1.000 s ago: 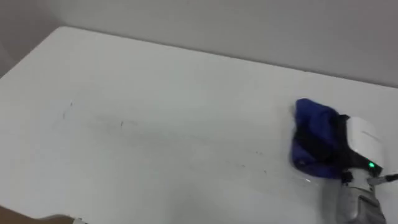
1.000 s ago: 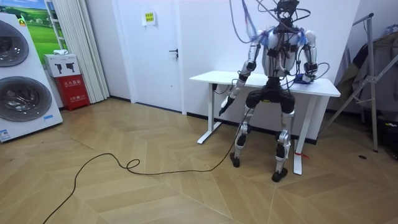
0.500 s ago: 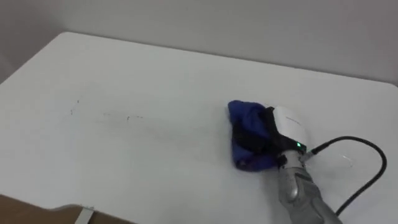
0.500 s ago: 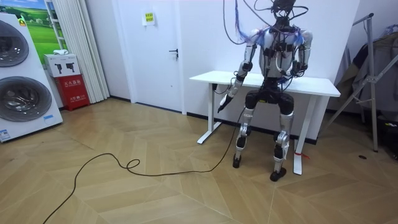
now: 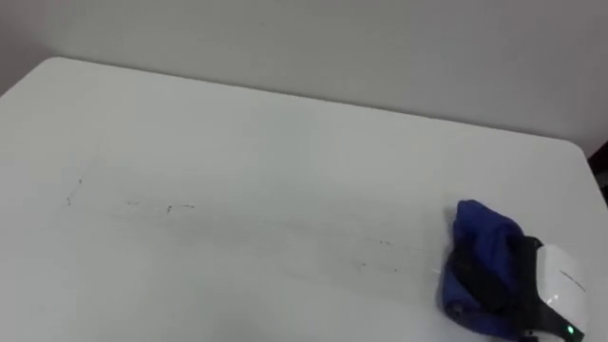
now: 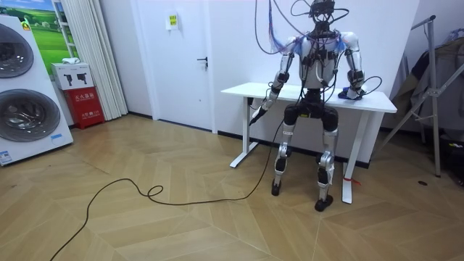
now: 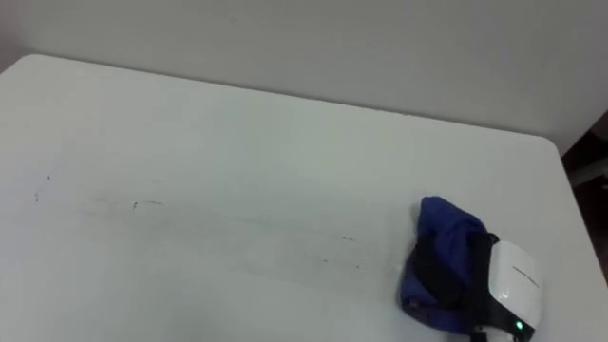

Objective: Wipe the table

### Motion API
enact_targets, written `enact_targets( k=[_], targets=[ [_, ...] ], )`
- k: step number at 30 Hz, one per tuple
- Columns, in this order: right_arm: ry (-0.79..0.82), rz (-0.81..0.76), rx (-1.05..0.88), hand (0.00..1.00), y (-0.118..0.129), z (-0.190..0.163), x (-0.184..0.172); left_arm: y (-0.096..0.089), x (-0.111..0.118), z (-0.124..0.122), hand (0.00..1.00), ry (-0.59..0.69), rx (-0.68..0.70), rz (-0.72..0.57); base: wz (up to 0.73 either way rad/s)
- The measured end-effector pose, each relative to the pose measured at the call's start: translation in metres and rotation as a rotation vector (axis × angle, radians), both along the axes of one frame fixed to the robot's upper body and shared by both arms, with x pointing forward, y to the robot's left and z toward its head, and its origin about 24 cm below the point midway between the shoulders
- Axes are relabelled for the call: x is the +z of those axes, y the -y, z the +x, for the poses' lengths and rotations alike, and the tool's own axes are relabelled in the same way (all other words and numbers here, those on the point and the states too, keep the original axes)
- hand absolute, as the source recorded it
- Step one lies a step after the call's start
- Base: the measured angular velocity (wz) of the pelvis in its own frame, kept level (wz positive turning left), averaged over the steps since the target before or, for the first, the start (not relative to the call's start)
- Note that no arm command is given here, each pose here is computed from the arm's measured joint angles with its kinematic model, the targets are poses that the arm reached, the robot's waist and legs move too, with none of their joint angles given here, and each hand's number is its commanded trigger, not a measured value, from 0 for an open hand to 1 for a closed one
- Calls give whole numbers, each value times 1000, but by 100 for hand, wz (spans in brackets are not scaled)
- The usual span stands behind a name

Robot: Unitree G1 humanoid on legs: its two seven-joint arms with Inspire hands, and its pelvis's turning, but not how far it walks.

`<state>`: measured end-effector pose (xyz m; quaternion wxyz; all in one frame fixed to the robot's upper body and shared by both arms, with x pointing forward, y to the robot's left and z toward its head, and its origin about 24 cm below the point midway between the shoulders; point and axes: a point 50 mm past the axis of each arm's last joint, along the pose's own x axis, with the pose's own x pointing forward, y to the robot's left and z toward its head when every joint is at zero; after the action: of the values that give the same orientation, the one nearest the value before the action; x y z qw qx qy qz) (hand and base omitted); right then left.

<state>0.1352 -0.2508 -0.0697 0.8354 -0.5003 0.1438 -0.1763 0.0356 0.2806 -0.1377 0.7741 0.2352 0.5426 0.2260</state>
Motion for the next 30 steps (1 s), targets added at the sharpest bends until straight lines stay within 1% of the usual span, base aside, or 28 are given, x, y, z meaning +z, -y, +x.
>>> enact_targets(
  k=[2, 3, 4, 6, 8, 11, 15, 17, 18, 21, 23, 26, 27, 28, 29, 30],
  targets=[
    [3, 10, 10, 100, -8, 12, 3, 13, -5, 7, 0, 13, 4, -44, -21],
    [0, 12, 15, 100, -10, 16, 5, 17, -6, 7, 0, 16, 6, -51, -40],
    [-17, 32, 37, 100, -19, 27, 6, 21, -8, 8, 0, 18, 10, -59, -49],
    [-30, 70, 110, 100, -38, 45, 10, 24, -9, 9, 0, 13, 4, -66, -47],
    [-33, 97, 268, 100, -69, 75, 19, 27, -11, 8, 0, 7, 23, -72, -23],
    [-37, 85, 372, 100, -86, 87, 23, 29, -12, 3, 0, -6, 31, -77, 11],
    [-47, 71, 387, 100, -83, 78, 17, 26, -12, -24, 0, -72, 63, -75, 10],
    [-40, 66, 369, 100, -75, 69, 12, 21, -11, -34, 0, -91, 82, -65, 26],
    [-36, 56, 353, 100, -70, 66, 11, 19, -11, -35, 0, -91, 93, -65, 31],
    [-12, 2, 210, 100, -38, 37, 5, 5, -6, -42, 0, -100, 131, -33, 16],
    [-10, -14, 139, 100, -25, 23, 1, -1, -4, -45, 0, -96, 156, -19, 6],
    [-5, -4, 70, 100, -15, 15, -3, -3, -4, -37, 0, -80, 143, -13, 1],
    [-5, -2, 63, 56, -14, 14, -3, -2, -4, -36, 0, -76, 135, -11, 0],
    [-8, -4, 59, 0, -12, 13, -3, -1, -4, -32, 0, -68, 114, -10, 0],
    [-9, -5, 57, 0, -11, 13, -3, 0, -3, -24, 0, -45, 97, -12, 0],
    [-10, -4, 56, 0, -11, 13, -3, 1, -3, -22, 0, -36, 94, -13, 0]
  ],
)
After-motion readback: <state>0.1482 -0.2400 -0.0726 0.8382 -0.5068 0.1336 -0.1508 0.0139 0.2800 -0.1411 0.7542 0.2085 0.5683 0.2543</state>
